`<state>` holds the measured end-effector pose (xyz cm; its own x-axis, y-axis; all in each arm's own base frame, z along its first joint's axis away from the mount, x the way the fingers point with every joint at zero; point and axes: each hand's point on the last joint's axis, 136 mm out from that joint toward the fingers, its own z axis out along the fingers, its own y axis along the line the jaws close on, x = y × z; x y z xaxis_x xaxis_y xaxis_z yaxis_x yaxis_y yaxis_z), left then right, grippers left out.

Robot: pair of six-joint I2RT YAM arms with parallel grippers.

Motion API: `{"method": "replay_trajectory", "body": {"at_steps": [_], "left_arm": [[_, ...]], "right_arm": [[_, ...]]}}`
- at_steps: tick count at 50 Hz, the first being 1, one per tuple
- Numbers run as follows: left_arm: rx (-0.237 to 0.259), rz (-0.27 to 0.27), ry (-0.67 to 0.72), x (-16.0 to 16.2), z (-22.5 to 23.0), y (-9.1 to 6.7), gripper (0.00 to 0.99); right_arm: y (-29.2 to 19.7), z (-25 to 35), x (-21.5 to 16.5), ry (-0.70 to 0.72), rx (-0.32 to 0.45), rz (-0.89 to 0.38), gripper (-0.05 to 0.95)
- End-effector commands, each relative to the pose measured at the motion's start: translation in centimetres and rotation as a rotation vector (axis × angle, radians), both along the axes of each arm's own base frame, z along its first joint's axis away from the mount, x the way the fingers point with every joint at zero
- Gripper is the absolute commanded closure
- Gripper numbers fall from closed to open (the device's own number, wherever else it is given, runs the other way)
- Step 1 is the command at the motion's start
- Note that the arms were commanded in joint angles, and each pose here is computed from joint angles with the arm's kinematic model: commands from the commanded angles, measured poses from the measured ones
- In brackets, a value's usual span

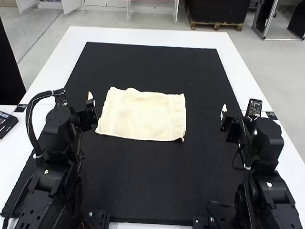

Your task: Fold the towel.

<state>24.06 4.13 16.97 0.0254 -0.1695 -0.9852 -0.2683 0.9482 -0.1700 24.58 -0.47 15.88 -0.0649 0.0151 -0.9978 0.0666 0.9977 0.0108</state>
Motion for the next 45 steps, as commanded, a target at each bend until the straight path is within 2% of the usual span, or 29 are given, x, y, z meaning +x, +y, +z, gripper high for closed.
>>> {"method": "replay_trajectory", "body": {"at_steps": [1,4,8,11,14,17,21,24,29,31,35,41,45], "left_arm": [[-0.056,0.018,-0.017,-0.1,-0.1,0.4,0.026],[-0.029,0.017,-0.019,-0.1,0.1,0.4,0.026],[0.094,0.015,-0.024,-0.1,1.1,0.3,0.028],[0.165,0.015,-0.058,-0.2,2.4,0.2,0.028],[0.196,0.014,-0.087,-0.2,3.3,0.1,0.034],[0.227,0.010,-0.105,-0.3,3.9,0.0,0.039],[0.301,-0.034,-0.108,-0.1,4.3,-0.9,0.038],[0.349,-0.041,-0.104,-0.1,4.5,-1.2,0.038],[0.363,-0.070,-0.157,-0.2,5.7,-1.9,0.038],[0.365,-0.095,-0.190,-0.3,6.3,-2.4,0.039],[0.367,-0.101,-0.242,-0.6,7.5,-2.6,0.039],[0.366,-0.092,-0.297,-1.2,9.4,-2.6,0.039],[0.366,-0.092,-0.345,-2.0,11.8,-2.7,0.039]], "right_arm": [[-0.1,0.1,0.0,-0.007,-0.006,-0.003,-0.01],[-0.1,0.0,0.0,-0.006,0.000,-0.002,-0.01],[-0.1,0.4,0.0,-0.019,-0.020,0.001,-0.01],[-0.1,0.8,0.0,-0.032,-0.083,0.004,0.00],[-0.1,1.1,0.1,-0.044,-0.101,0.004,0.00],[-0.1,1.6,0.0,-0.057,-0.162,0.004,0.00],[-0.1,1.1,0.0,-0.035,-0.194,0.005,0.00],[-0.2,1.5,0.0,-0.052,-0.205,0.000,0.00],[-0.6,2.5,0.0,-0.083,-0.287,-0.018,0.00],[-0.7,3.2,0.0,-0.111,-0.286,-0.028,0.00],[-1.1,4.4,-0.2,-0.161,-0.263,-0.050,0.00],[-1.4,7.8,-0.8,-0.288,-0.255,-0.070,0.00],[-1.3,10.0,-1.4,-0.325,-0.250,-0.059,0.00]]}}
